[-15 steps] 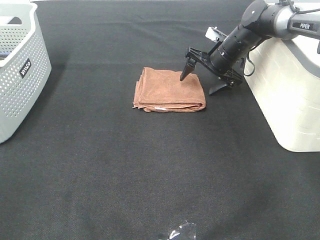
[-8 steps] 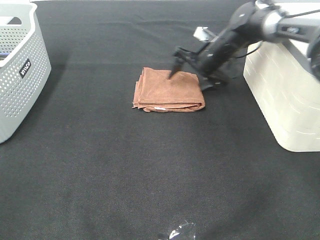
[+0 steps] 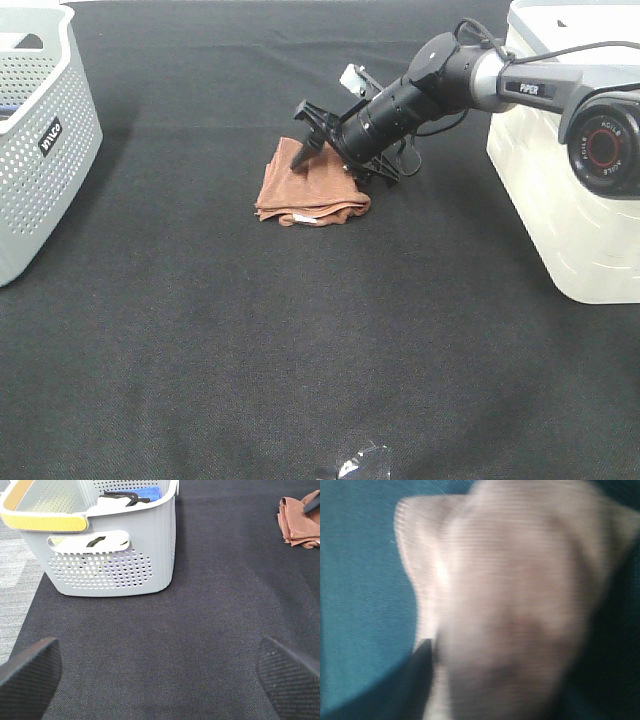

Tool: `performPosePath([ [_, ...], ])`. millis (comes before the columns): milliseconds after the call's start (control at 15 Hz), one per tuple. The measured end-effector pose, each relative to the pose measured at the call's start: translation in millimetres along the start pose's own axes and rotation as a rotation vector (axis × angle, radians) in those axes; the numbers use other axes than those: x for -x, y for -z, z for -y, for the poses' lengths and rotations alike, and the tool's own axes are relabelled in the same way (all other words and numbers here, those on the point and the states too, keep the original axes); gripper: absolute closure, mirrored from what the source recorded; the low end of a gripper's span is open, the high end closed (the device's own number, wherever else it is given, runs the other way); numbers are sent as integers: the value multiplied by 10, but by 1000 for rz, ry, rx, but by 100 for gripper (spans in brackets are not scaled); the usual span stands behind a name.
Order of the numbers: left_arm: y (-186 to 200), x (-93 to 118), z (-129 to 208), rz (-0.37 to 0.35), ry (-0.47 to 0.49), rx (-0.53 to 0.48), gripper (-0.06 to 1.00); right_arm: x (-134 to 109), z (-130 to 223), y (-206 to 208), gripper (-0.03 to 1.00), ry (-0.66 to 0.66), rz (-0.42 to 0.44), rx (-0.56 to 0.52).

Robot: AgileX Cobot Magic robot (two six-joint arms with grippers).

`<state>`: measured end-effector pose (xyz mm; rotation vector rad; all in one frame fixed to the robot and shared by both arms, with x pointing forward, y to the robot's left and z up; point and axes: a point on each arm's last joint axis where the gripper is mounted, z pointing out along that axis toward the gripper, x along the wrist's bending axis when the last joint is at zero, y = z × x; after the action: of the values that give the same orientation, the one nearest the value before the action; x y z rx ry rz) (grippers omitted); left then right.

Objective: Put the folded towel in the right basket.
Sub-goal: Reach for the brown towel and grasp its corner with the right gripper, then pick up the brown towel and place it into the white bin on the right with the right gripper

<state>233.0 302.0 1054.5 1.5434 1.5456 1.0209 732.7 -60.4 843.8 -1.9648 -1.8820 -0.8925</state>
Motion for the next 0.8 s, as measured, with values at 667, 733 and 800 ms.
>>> performPosePath([
  [667,0,0,0,0,0,0,-5,-386,-38,533,76,187,78,-211],
  [733,0,0,0,0,0,0,-5,-557,-111,758,76,209,67,-155],
  [800,0,0,0,0,0,0,-5,-743,-154,1017,76,236,44,-107],
])
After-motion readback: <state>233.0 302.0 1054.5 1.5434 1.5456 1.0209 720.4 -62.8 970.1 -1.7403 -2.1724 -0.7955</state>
